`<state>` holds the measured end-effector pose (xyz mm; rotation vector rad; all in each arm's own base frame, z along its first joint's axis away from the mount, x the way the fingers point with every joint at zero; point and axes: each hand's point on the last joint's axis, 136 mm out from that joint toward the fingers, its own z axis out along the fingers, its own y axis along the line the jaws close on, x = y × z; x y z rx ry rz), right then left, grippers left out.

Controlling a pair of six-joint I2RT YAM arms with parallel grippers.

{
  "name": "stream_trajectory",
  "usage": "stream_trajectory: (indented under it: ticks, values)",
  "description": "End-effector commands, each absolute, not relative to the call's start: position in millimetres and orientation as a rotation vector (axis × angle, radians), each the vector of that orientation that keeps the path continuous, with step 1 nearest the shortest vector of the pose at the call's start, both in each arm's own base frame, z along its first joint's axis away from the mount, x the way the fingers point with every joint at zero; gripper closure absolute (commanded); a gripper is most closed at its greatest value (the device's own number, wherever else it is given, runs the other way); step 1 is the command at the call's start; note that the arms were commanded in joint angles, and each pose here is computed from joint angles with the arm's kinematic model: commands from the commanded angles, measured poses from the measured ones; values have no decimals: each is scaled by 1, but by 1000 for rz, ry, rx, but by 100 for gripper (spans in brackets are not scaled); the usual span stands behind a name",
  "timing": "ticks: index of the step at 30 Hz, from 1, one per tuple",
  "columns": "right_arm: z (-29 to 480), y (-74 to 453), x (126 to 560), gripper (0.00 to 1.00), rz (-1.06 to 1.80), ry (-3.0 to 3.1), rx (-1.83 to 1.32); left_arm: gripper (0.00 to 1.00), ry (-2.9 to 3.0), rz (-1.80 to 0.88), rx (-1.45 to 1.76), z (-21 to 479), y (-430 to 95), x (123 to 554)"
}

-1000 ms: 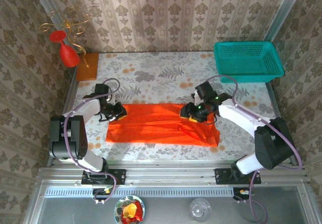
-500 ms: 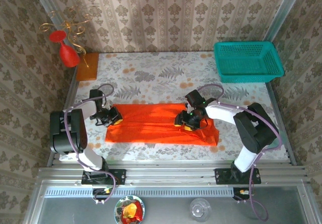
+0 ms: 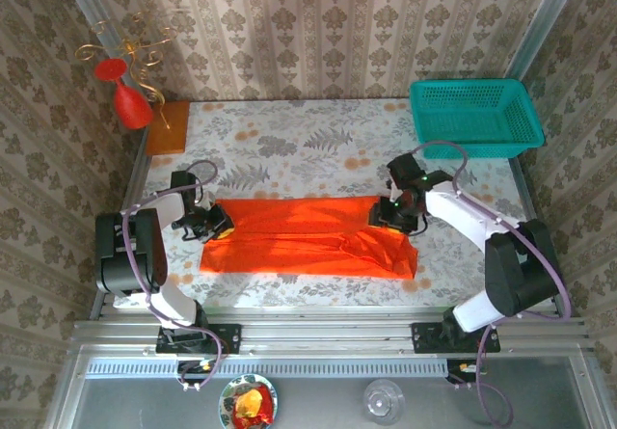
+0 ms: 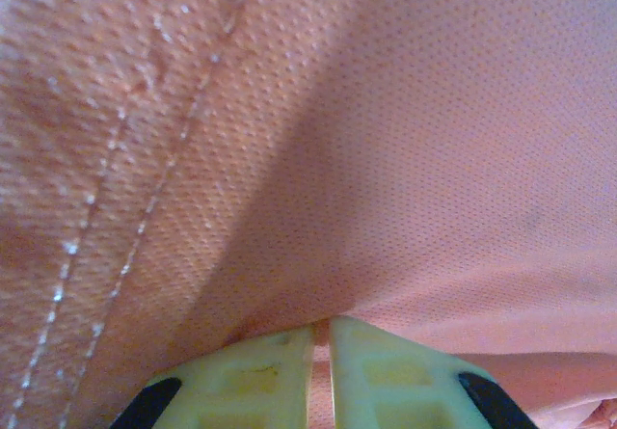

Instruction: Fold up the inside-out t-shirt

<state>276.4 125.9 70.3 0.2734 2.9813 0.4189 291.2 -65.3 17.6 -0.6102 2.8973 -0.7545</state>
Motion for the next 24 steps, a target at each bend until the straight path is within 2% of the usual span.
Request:
stream_trajectory:
  ticks: [1,11,24]
  values:
    - [57,84,254,50,102,3121,147,84,2932,-645,-608,12,-54,288]
    - [41,70,270,50,44,3135,156,84,2943,-632,-598,12,-54,286]
    - [22,85,279,47,170,3139,212,84,2944,-621,-597,12,-53,286]
